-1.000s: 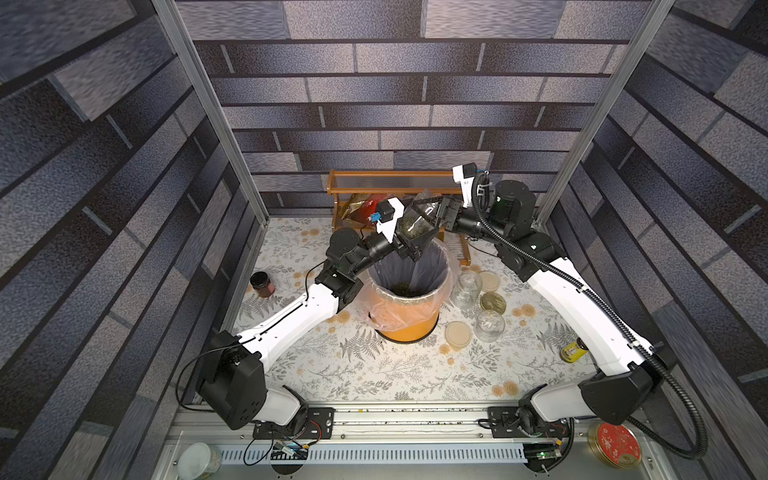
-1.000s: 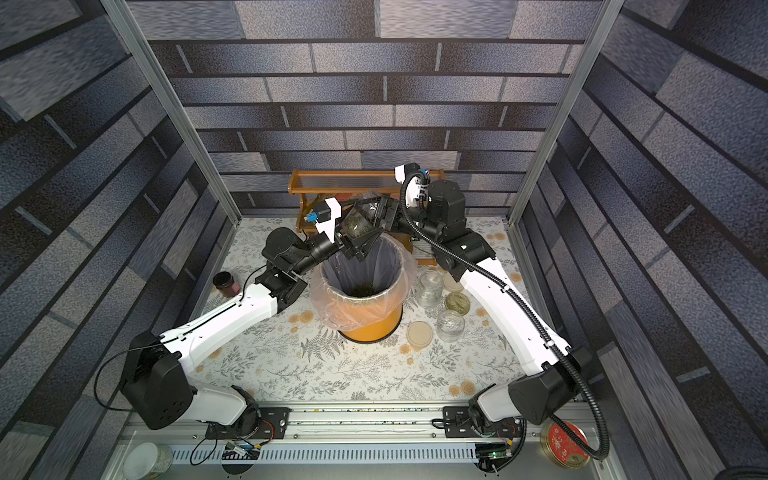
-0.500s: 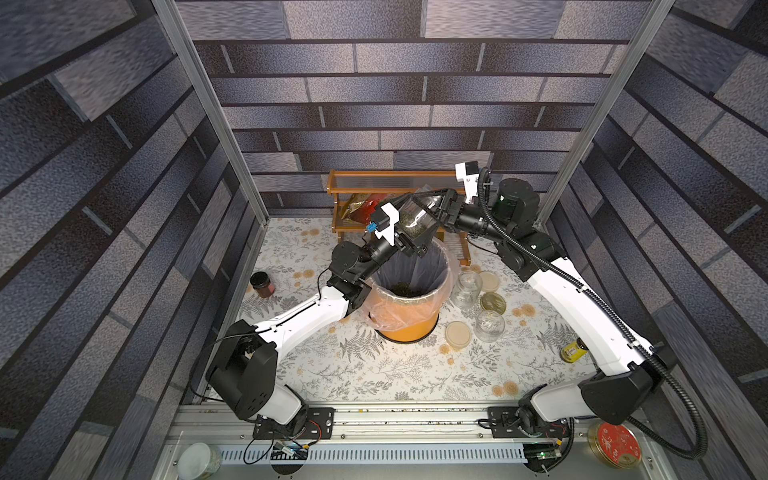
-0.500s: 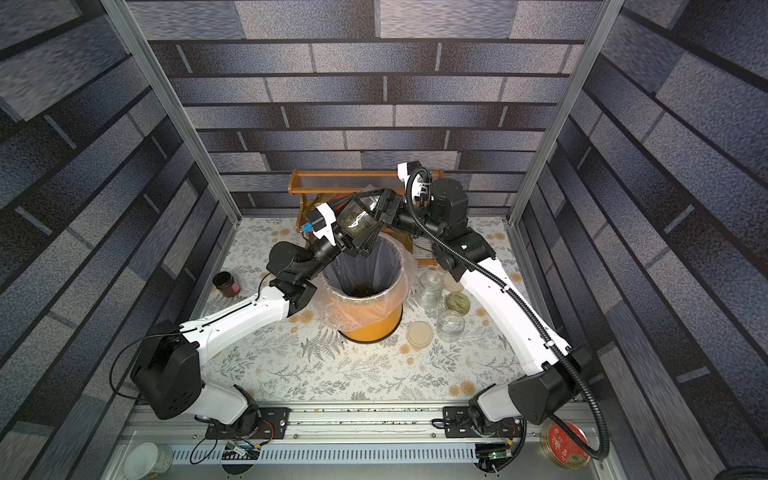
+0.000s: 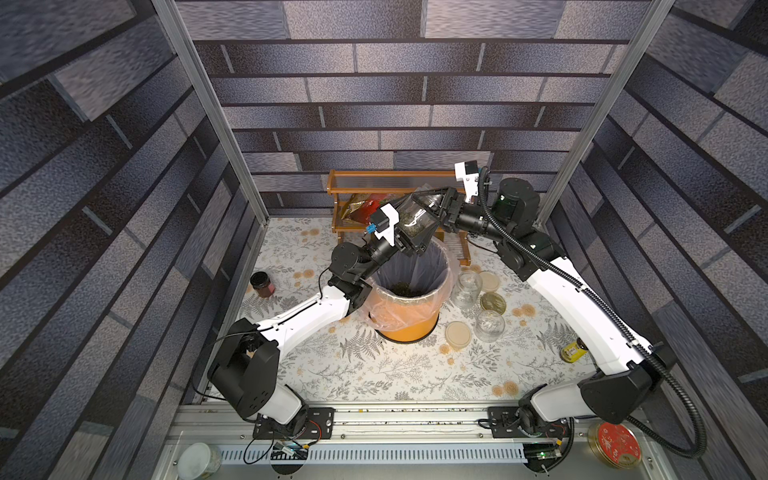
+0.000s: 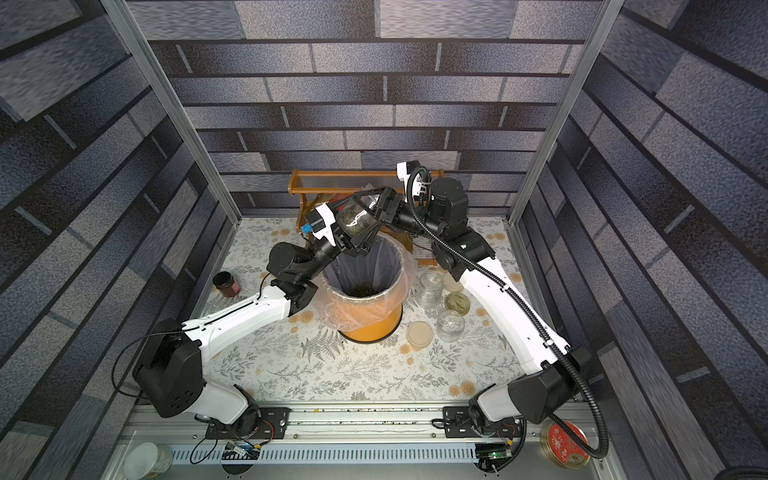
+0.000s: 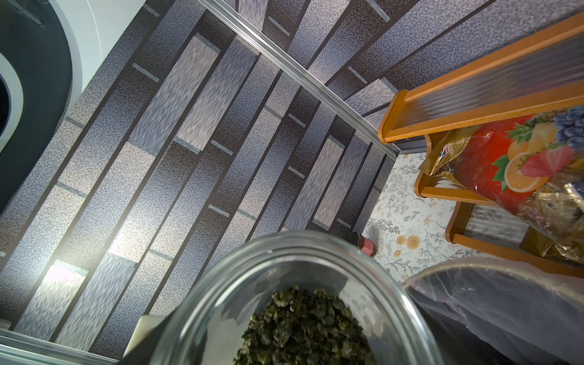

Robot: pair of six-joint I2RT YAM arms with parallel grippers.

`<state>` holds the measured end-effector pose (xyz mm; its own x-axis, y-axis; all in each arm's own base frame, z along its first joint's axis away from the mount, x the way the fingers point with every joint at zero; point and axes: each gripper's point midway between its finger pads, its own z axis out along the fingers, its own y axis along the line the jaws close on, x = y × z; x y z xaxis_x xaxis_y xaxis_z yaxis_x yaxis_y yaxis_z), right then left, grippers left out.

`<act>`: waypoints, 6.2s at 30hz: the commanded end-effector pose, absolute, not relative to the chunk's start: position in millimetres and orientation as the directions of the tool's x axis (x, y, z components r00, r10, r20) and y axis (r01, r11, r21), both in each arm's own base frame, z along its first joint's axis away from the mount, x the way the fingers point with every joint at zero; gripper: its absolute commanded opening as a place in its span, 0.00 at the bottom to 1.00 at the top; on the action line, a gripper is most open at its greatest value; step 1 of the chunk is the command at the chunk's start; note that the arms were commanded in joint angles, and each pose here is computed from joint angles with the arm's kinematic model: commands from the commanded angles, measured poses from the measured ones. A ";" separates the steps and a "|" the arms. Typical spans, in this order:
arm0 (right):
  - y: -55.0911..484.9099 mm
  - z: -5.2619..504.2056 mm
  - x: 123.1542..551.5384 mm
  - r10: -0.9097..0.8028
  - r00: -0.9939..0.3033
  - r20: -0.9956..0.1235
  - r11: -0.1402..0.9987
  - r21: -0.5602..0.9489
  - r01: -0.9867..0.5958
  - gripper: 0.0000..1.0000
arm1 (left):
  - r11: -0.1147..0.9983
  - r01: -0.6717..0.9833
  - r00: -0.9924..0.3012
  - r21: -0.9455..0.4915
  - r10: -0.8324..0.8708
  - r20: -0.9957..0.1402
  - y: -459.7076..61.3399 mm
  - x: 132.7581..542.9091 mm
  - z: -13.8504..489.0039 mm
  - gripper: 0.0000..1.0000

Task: Empty moldy tea leaves from jars
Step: Pour the moldy tea leaves from the jar into the trash bin.

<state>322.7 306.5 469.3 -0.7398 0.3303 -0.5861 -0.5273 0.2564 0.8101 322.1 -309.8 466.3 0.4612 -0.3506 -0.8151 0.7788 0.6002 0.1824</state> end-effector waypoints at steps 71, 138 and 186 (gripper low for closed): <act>196.3 315.7 274.2 0.240 -0.617 -0.749 0.696 0.576 -0.429 1.00 | 0.736 0.661 -0.544 -0.148 0.333 -0.771 -242.5 274.8 360.3 0.42; 176.3 307.2 285.8 0.268 -0.621 -0.736 0.711 0.586 -0.387 1.00 | 0.699 0.709 -0.584 -0.094 0.506 -0.635 -300.0 314.6 345.0 0.42; 173.9 333.2 277.2 0.298 -0.589 -0.751 0.687 0.597 -0.414 1.00 | 0.649 0.755 -0.453 -0.092 0.414 -0.790 -304.8 317.9 402.8 0.45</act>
<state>281.1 173.1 313.8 -0.6037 0.2807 -0.7461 -0.3899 0.7124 0.5835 328.8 -300.9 338.3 -0.6009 0.4898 -0.6317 0.6945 0.7111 -0.1092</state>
